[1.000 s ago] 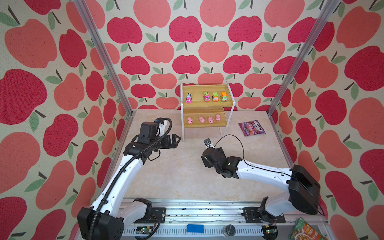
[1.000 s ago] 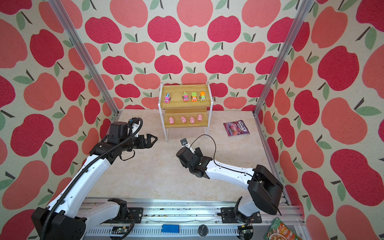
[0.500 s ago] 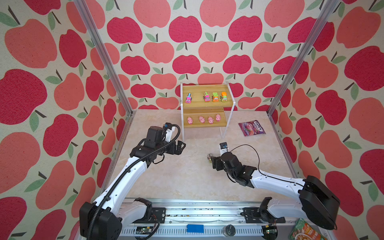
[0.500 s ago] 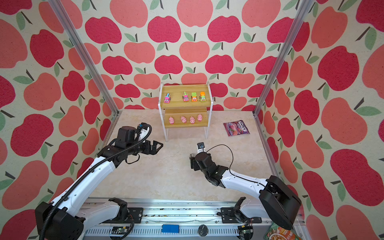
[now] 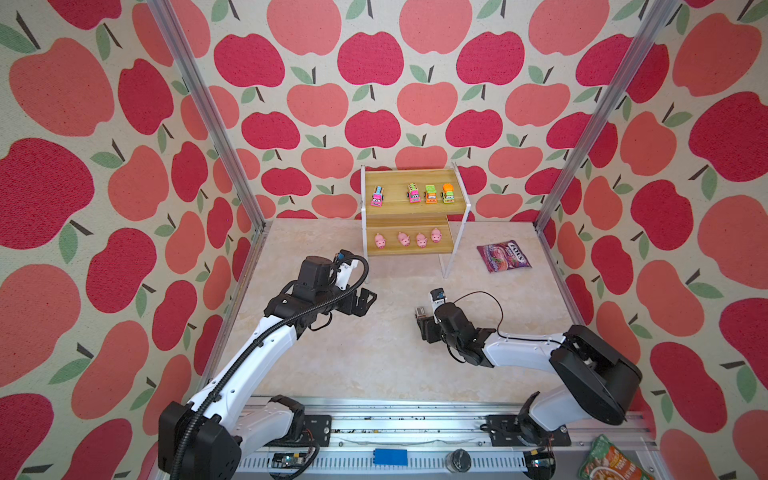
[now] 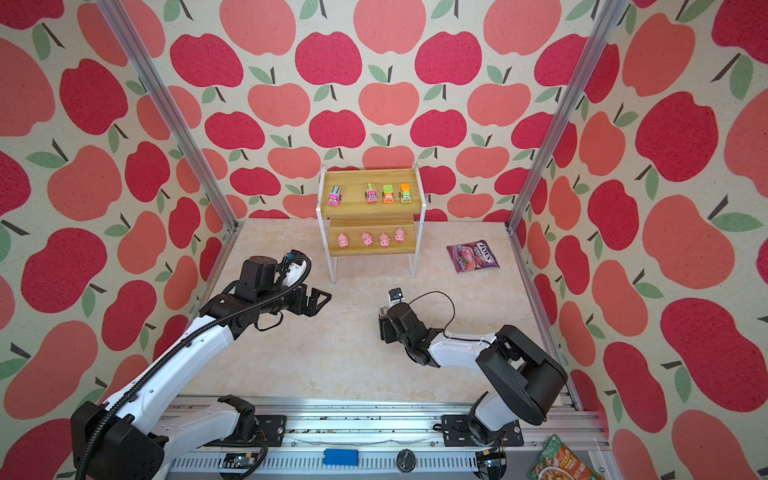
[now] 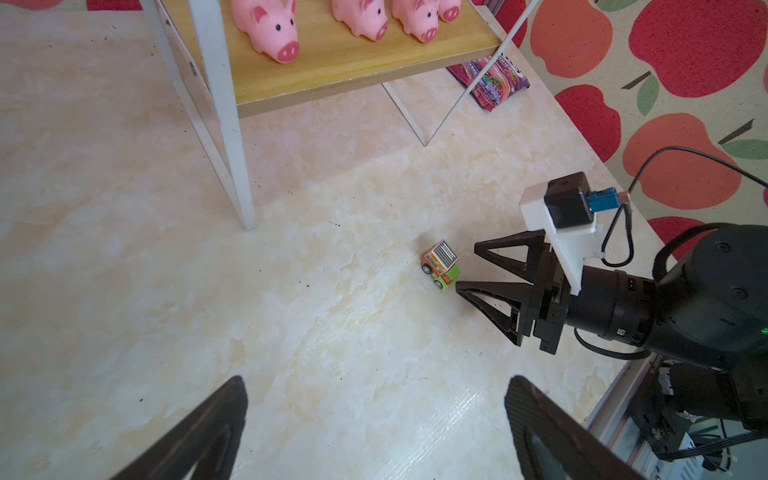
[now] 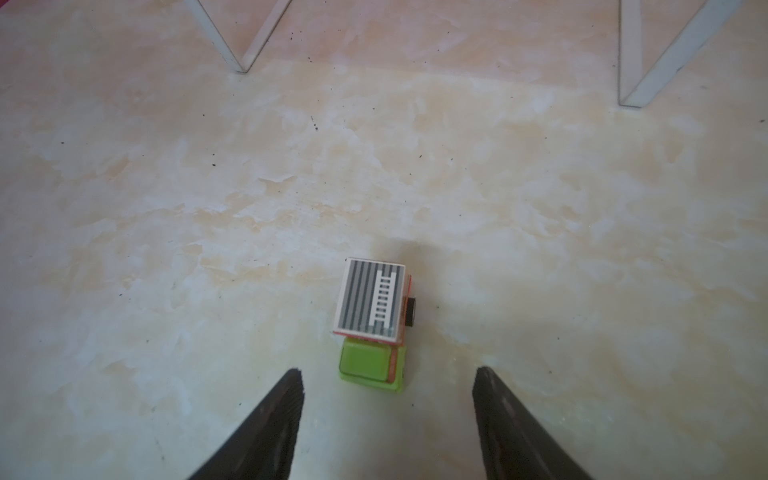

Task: Place and organize the plastic toys onto the shelf
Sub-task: 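Carry the green-and-red car with the right gripper up to the top shelf tier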

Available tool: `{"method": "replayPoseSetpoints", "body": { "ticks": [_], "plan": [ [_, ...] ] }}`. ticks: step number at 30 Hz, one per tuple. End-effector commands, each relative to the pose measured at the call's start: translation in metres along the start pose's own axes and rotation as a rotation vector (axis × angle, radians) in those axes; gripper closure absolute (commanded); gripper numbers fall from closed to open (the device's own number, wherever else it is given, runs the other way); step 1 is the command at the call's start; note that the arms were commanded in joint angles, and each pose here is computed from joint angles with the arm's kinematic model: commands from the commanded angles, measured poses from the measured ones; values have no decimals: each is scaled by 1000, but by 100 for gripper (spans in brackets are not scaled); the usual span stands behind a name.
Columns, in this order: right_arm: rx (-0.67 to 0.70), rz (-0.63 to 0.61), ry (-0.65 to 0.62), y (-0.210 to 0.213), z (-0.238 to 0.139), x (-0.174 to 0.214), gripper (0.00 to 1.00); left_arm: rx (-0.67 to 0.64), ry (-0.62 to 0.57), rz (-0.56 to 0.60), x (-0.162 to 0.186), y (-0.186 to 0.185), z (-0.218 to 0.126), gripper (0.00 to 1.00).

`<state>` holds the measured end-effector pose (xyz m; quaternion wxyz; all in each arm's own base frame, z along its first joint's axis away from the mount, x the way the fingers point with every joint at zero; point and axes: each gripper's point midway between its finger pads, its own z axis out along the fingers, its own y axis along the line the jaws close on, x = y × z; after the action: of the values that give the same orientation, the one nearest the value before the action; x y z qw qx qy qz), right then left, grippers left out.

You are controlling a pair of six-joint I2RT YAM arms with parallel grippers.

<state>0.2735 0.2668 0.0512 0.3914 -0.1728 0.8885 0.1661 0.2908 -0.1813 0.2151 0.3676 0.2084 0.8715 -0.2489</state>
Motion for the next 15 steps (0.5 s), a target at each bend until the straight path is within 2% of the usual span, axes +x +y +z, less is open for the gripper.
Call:
{"method": "replayPoseSetpoints", "body": {
  "ticks": [1,15],
  "plan": [
    [-45,-2,-45,9,8,-22,34,1,-26,36,-2,-1,-3,1],
    [-61,21,-11,9,25,-10,47,-1,-34,19,-4,3,-1,1]
  ]
}}
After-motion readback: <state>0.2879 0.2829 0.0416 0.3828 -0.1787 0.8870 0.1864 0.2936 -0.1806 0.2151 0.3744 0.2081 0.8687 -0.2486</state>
